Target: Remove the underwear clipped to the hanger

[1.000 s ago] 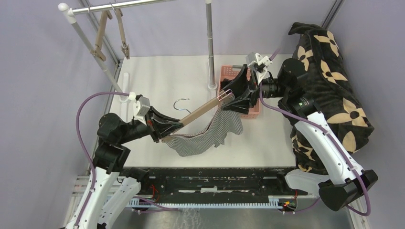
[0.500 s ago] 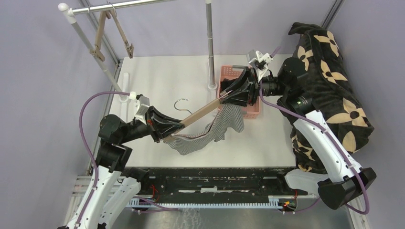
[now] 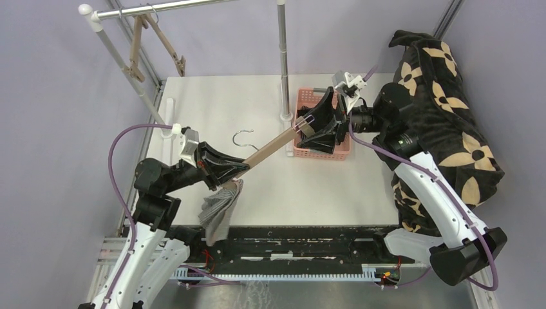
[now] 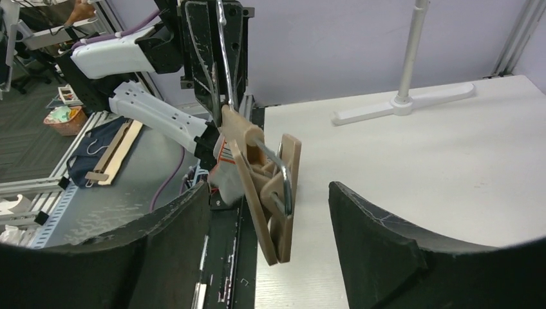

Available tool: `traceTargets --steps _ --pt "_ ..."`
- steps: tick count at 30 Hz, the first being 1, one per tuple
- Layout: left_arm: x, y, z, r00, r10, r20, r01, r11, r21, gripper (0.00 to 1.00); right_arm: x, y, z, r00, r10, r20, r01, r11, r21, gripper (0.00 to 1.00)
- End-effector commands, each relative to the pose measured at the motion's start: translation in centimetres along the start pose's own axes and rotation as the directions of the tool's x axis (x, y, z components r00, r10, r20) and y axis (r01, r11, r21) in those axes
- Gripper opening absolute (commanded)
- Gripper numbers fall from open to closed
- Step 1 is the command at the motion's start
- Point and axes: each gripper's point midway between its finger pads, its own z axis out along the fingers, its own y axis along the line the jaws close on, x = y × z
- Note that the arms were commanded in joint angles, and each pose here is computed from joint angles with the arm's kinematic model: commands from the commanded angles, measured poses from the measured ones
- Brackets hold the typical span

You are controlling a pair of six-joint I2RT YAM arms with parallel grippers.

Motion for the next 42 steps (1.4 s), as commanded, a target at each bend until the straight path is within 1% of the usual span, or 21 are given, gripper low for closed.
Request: traceTargets --steps 1,3,4,8,11,18,23,26,31,33,34,35,38,39,40,42 --pt "-2.9 -0.7 0.2 0.989 0.039 0.141 -0.042 0.999 0.018 0.03 -0.8 0.6 -0.2 0.996 -0.063 0.058 0.062 0.998 0.022 0.79" --pt "-3.0 -0.7 0.3 0.984 0.020 0.178 -0.026 0.999 0.034 0.03 -1.2 0.7 -0.1 0.991 -0.078 0.111 0.077 0.997 0.016 0.79" --pt "-3.1 -0.7 0.4 0.981 -0.001 0.195 -0.007 0.999 0.041 0.03 -1.3 0.7 0.0 0.987 -0.084 0.139 0.081 0.996 0.025 0.79" --pt "-4.1 -0.2 0.7 0.963 -0.020 0.267 0.007 0.999 0.052 0.03 -1.8 0.1 0.4 0.969 -0.102 0.225 0.087 0.993 0.077 0.78" --pt "-4.4 0.1 1.2 0.958 -0.048 0.281 0.030 0.997 0.070 0.03 -2.8 0.5 0.8 0.941 -0.139 0.309 0.123 0.990 0.073 0.78" --pt "-5.4 -0.1 2.4 0.948 -0.084 0.306 0.049 0.992 0.120 0.03 -3.5 1.0 1.9 0.892 -0.168 0.421 0.157 0.986 0.061 0.78" --pt "-5.2 -0.3 3.5 0.942 -0.121 0.312 0.077 0.986 0.149 0.03 -3.9 1.5 3.1 0.881 -0.167 0.442 0.169 0.985 0.034 0.77" --pt "-5.0 -1.1 4.5 0.944 -0.139 0.300 0.084 0.978 0.191 0.03 -4.0 1.3 3.7 0.877 -0.174 0.448 0.174 0.984 0.042 0.77" --pt "-4.8 -2.3 5.9 0.947 -0.154 0.282 0.086 0.967 0.240 0.03 -4.3 1.4 4.0 0.877 -0.191 0.440 0.193 0.980 0.041 0.77" --pt "-4.6 -2.3 6.3 0.948 -0.153 0.280 0.085 0.967 0.241 0.03 -4.6 1.5 4.0 0.878 -0.199 0.436 0.200 0.979 0.043 0.75" --pt "-4.6 -2.2 6.4 0.948 -0.153 0.281 0.085 0.967 0.240 0.03 -4.7 1.5 4.0 0.878 -0.204 0.433 0.205 0.978 0.044 0.71" --pt "-4.6 -2.1 6.5 0.947 -0.153 0.283 0.086 0.968 0.235 0.03 -4.9 1.6 4.0 0.877 -0.211 0.432 0.213 0.976 0.045 0.62" --pt "-4.8 -2.0 6.5 0.941 -0.154 0.301 0.087 0.970 0.227 0.03 -5.2 1.7 4.0 0.884 -0.218 0.414 0.217 0.975 0.052 0.18" --pt "-4.9 -2.0 6.5 0.938 -0.155 0.310 0.086 0.971 0.225 0.03 -5.2 1.7 4.0 0.887 -0.218 0.408 0.214 0.975 0.057 0.07" --pt "-5.0 -2.0 6.5 0.935 -0.155 0.319 0.085 0.971 0.223 0.03 -5.1 1.5 4.0 0.887 -0.220 0.405 0.211 0.975 0.068 0.02" --pt "-4.9 -1.9 6.6 0.929 -0.163 0.333 0.092 0.971 0.219 0.03 -5.1 1.4 3.9 0.884 -0.227 0.408 0.212 0.974 0.082 0.01"
